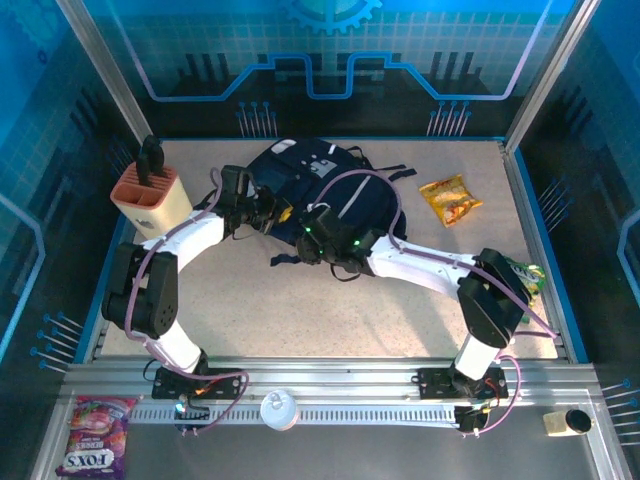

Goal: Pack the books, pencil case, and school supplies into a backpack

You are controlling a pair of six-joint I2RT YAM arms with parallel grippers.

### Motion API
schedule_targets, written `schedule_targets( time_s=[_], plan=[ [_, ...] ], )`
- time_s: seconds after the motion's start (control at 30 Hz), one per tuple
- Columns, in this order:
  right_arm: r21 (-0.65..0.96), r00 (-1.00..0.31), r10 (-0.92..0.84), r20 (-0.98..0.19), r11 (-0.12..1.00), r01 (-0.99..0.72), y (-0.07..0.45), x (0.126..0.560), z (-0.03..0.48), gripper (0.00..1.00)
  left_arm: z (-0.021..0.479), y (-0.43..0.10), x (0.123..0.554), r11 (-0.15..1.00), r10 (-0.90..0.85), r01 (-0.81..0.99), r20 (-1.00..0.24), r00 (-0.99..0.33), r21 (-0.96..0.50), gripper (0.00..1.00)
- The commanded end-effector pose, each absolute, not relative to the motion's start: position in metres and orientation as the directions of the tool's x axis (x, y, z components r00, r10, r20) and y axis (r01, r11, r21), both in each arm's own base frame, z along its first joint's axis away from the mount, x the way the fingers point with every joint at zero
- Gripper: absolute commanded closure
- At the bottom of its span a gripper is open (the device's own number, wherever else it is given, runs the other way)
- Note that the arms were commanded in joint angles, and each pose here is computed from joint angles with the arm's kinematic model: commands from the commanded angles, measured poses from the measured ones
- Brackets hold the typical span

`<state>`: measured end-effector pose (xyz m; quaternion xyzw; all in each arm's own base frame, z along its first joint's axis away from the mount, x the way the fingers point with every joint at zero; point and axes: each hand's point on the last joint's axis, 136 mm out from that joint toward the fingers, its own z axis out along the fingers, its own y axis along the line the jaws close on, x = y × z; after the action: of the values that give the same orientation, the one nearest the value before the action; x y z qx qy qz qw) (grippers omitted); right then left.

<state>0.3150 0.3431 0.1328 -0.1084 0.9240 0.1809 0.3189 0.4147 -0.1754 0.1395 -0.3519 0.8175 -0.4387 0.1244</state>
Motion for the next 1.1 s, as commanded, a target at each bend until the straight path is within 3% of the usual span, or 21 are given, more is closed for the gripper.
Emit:
schedule_targets(
  time_s=[0.0, 0.5, 0.73, 1.07],
  plan=[
    [0.297, -0.739, 0.017, -0.674, 0.922, -0.249, 0.349, 0.335, 0.148, 0.63, 0.182, -0.194, 0.406, 0.346, -0.623, -0.399, 0.110, -0.774, -0.849, 1.00],
    [0.212, -0.732, 0.060, -0.679, 0.970, -0.117, 0.331, 0.362, 0.143, 0.51, 0.188, -0.199, 0.405, 0.333, -0.605, -0.399, 0.131, -0.786, -0.854, 1.00],
    [0.213, -0.735, 0.042, -0.677, 0.967, -0.142, 0.340, 0.369, 0.137, 0.67, 0.190, -0.201, 0.406, 0.330, -0.602, -0.395, 0.131, -0.788, -0.857, 1.00],
    [0.188, -0.740, 0.022, -0.672, 0.972, -0.142, 0.342, 0.377, 0.137, 0.70, 0.189, -0.203, 0.404, 0.334, -0.594, -0.394, 0.133, -0.793, -0.856, 1.00]
  ],
)
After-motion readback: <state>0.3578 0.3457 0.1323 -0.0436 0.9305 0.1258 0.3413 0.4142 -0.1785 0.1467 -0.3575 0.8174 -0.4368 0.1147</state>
